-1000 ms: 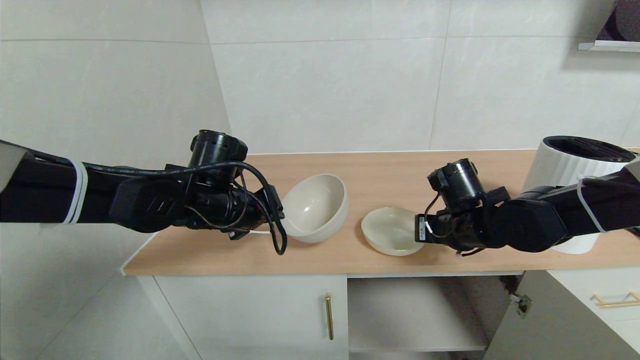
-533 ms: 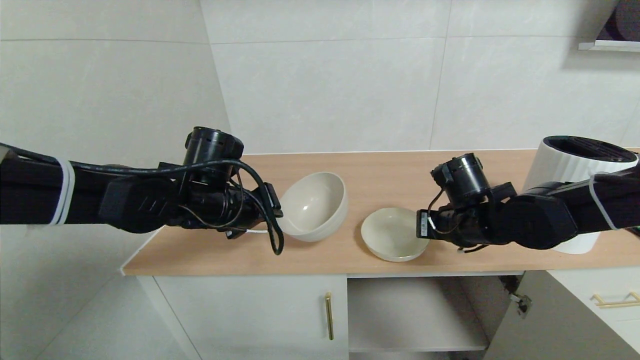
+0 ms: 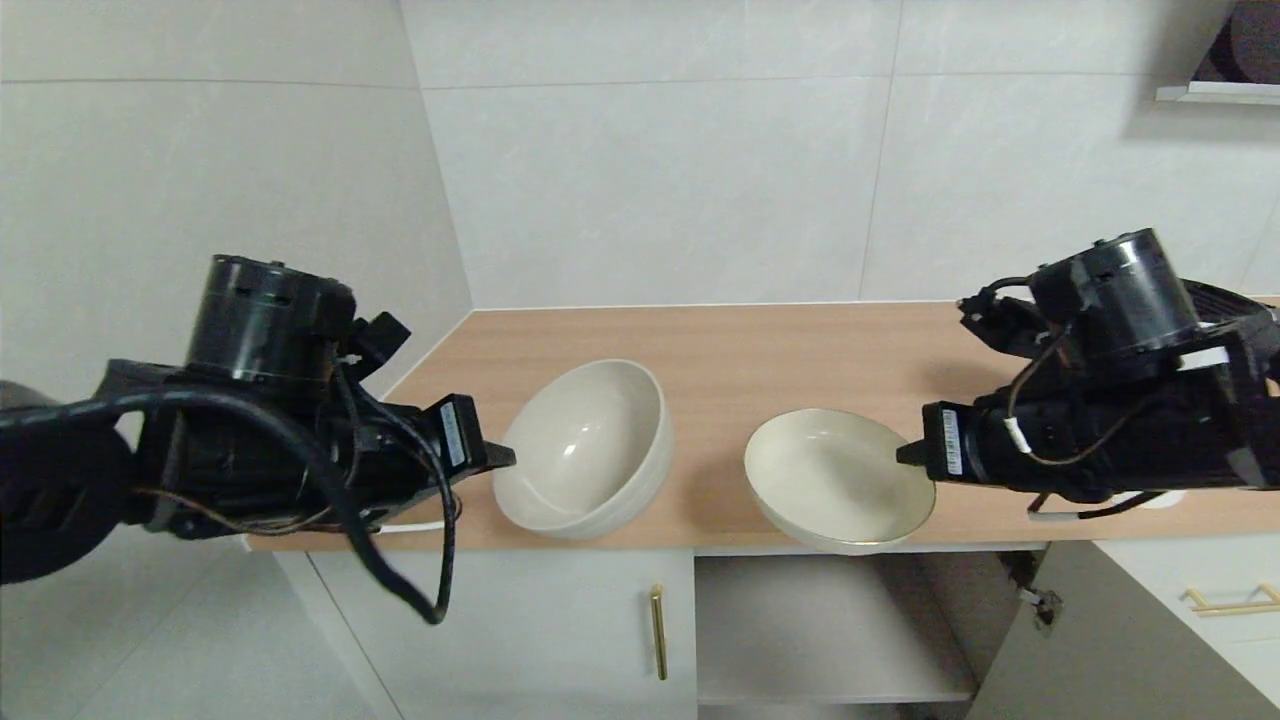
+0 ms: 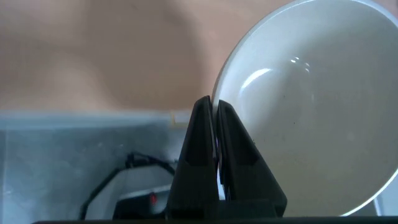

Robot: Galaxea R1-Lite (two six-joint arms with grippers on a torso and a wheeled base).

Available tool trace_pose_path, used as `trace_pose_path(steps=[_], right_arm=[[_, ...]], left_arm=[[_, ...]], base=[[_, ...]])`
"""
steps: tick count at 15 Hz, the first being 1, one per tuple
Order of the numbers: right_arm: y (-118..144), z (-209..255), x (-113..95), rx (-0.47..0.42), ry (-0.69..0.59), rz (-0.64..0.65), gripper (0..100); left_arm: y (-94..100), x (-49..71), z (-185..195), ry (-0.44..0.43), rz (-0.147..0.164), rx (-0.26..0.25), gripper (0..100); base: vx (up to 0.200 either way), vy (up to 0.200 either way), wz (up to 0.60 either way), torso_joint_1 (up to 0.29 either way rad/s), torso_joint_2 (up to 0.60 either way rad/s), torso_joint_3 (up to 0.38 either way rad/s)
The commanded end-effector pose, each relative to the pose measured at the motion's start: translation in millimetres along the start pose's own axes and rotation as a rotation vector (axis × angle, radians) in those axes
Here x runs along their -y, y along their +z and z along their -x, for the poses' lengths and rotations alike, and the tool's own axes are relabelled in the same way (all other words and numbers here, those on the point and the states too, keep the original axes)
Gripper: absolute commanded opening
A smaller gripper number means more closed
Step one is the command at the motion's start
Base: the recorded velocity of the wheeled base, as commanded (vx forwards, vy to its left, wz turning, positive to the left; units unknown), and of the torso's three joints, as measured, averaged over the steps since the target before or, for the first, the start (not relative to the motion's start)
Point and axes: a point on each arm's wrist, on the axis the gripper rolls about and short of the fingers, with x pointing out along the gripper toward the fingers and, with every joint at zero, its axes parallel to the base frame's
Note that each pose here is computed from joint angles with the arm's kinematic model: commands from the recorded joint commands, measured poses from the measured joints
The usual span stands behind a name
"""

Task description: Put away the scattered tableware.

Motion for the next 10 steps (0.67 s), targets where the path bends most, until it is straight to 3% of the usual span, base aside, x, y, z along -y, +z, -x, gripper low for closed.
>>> trace_pose_path(steps=[1,5,7,9,10], right_arm=[[-19,45,7,0.025,0.054,0.006,0],[-53,63,22,-0.027,0.107,0.089,0],[-53,61,23,0.004,0.117,0.09,0],[-57,54,26,-0.006,0.105,0.088,0],[-58,53,27,-0.003,0.102,0.089,0]], left_arm=[[-19.2,-5.1,40,-0.071,-0.013,0.009,0],[-36.1,-17.4,33,-0.035,-0.016,-0.052,0],[-41.1,-15.8,31,-0.044,-0.044,-0.068,0],[-42.6,-15.3,31,-0.045,-0.048,-0.073,0],[-42.2,-15.0,30,-0.046,-0.048,-0.072,0]], base=[[0.0,0.0,0.0,0.0,0.0,0.0],[0.0,0.0,0.0,0.0,0.0,0.0],[0.0,0.0,0.0,0.0,0.0,0.0],[0.0,0.0,0.0,0.0,0.0,0.0],[-0.2,0.0,0.0,0.002,0.0,0.002]])
